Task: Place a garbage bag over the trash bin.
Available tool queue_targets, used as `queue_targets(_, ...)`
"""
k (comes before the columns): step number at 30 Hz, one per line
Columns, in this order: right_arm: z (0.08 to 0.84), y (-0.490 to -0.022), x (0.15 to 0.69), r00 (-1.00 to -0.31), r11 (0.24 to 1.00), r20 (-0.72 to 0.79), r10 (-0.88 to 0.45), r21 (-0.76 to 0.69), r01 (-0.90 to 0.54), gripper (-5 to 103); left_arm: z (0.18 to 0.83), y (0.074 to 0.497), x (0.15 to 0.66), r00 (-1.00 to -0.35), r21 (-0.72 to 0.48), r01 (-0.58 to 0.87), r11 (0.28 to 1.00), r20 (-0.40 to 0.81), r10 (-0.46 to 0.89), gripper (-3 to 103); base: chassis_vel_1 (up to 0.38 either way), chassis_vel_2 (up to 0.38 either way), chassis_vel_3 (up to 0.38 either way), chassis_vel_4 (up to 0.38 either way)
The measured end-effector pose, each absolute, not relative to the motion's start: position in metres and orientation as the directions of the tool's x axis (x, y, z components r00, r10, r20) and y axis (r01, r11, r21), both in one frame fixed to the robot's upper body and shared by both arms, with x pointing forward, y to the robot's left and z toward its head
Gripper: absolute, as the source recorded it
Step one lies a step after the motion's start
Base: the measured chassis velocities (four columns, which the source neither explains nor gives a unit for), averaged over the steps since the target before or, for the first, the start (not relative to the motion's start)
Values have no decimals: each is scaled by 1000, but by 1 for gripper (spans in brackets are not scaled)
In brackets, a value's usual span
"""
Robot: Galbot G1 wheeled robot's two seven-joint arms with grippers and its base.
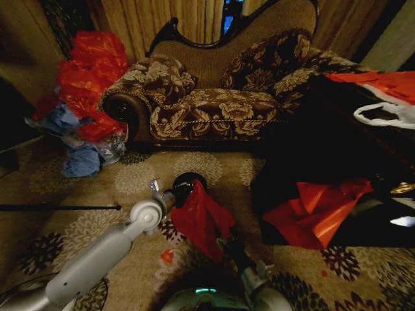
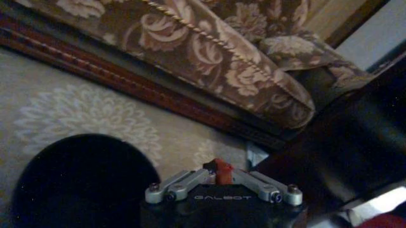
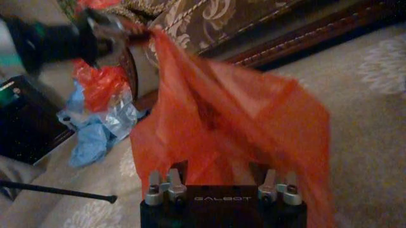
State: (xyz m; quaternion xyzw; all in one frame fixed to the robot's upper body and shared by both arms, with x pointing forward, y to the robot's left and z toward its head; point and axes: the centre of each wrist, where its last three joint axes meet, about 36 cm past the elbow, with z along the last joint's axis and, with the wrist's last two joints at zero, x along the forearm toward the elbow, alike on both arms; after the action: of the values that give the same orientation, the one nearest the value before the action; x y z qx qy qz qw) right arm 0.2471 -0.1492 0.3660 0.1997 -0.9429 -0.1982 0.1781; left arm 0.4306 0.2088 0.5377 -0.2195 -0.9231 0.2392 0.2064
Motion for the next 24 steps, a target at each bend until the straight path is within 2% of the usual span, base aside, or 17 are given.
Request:
queue_targets(4, 354, -155, 274, -864, 852, 247, -438, 420, -311, 55, 564, 212, 417, -802, -556, 346, 756, 243, 545, 0, 0, 0, 0, 0)
queue_targets(6, 357, -167, 298, -876, 853, 231, -423, 429, -299, 47, 580, 219, 407, -796, -555, 371, 744, 223, 563, 0, 0, 0, 0, 0)
queue_targets(7, 357, -167, 298, -876, 853, 231, -423, 429, -299, 47, 580, 219, 407, -796, -555, 371, 744, 223, 563, 0, 0, 0, 0, 0)
queue_targets(14, 390, -184, 336, -868, 816, 214, -447, 496, -298, 27, 596, 227, 396, -785, -533, 416, 737, 199, 587, 0, 0, 0, 0, 0)
queue_targets(16, 399, -174, 346, -860, 801, 202, -469, 508, -318, 19, 601, 224, 392, -778, -533, 438, 724, 178, 602, 0, 0, 0, 0, 0)
queue_targets(18, 401, -170, 347, -855, 793, 202, -478, 517, -322, 19, 602, 224, 392, -777, -532, 443, 721, 173, 605, 0, 0, 0, 0, 0)
queue_targets(21, 420, -144, 359, -822, 743, 182, -540, 561, -364, 7, 606, 222, 399, -770, -531, 468, 707, 147, 621, 0, 0, 0, 0, 0)
queue_targets(24, 424, -128, 375, -817, 743, 166, -552, 543, -391, 2, 607, 221, 410, -771, -537, 467, 702, 142, 621, 0, 0, 0, 0, 0)
